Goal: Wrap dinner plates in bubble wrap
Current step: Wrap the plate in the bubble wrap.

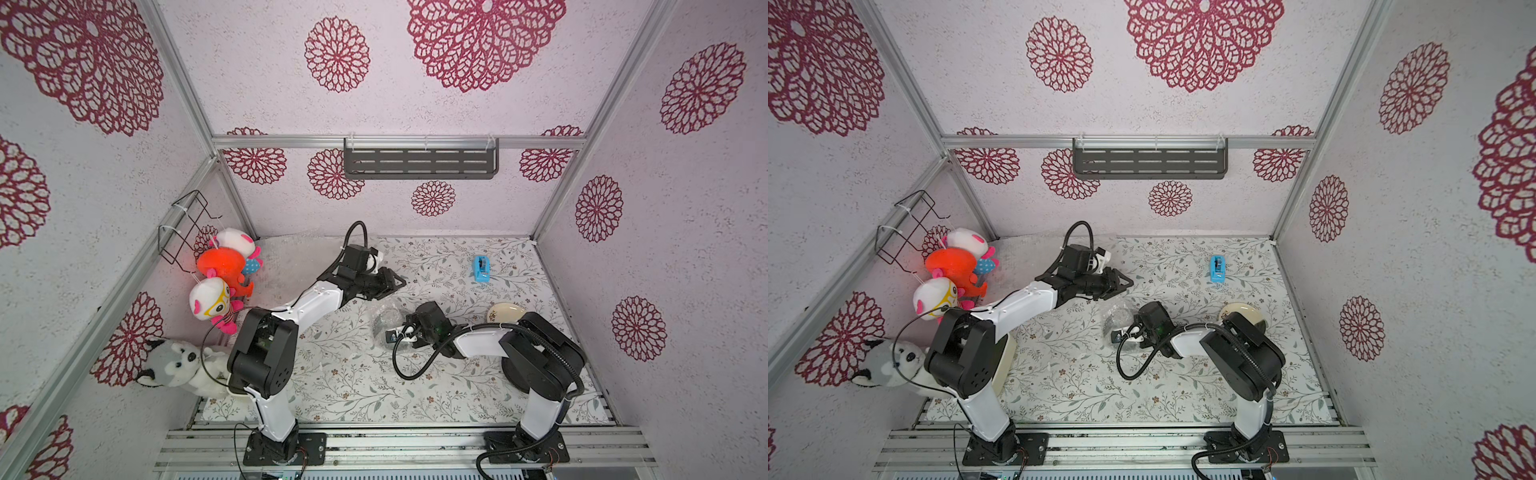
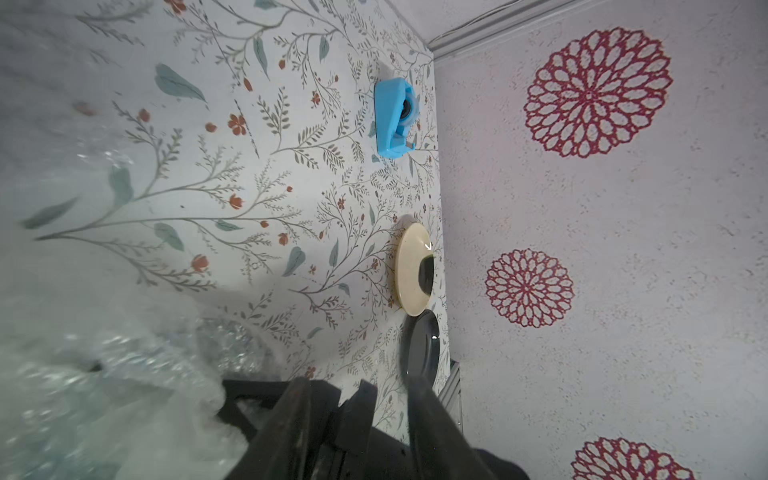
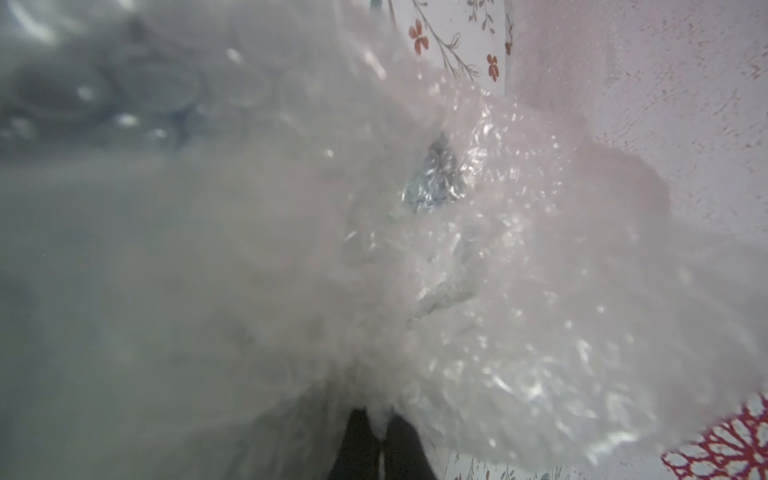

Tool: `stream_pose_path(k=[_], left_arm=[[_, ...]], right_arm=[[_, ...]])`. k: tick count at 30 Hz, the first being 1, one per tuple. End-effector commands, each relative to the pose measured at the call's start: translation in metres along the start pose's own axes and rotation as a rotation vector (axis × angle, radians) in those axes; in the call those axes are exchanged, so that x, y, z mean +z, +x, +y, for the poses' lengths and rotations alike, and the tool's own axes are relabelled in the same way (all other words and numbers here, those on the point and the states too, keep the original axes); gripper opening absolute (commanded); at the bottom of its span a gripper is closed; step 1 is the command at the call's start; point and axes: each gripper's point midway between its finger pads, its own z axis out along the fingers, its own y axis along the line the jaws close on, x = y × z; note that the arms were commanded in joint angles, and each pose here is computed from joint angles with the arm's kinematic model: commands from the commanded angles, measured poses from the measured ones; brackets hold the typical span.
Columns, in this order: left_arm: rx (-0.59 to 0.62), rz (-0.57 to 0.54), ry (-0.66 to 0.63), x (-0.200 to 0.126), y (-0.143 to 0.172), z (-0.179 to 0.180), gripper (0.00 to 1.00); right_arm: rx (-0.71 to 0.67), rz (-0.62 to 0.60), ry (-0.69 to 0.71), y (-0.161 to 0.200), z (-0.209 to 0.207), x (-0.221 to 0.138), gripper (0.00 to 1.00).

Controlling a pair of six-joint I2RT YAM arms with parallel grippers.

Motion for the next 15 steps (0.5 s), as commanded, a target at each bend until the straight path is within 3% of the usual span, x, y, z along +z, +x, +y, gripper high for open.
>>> stream_pose_path(k=[1,4,9,11,12,15], left_arm=[[-0.144,0.083,-0.196,0.026,0.028,0.054,0.35],[-0.206,0.137,-0.276,0.043,0.049,0.093,0.30],[-0.253,0.174,-0.413,0.036,0.082,0.143,0.16],[-0.273,0.180,-0.442,0.033,0.091,0.161,0.10],[-0.288,0.184,-0.444,0.033,0.094,0.168,0.05],[-0.301,0.185,-0.414,0.037,0.097,0.174,0.00]], right_arm=[[-0.038,0.032,-0.163,0.011,0.055,0.003,0.00],[-0.035,0.022,-0.144,0.009,0.050,0.002,0.00],[0.080,-0.051,-0.088,-0.008,0.023,-0.007,0.02],[0.158,-0.118,-0.070,-0.021,0.006,-0.018,0.14],[0.225,-0.160,-0.064,-0.027,-0.004,-0.026,0.25],[0.487,-0.247,-0.055,-0.037,-0.034,-0.047,0.44]])
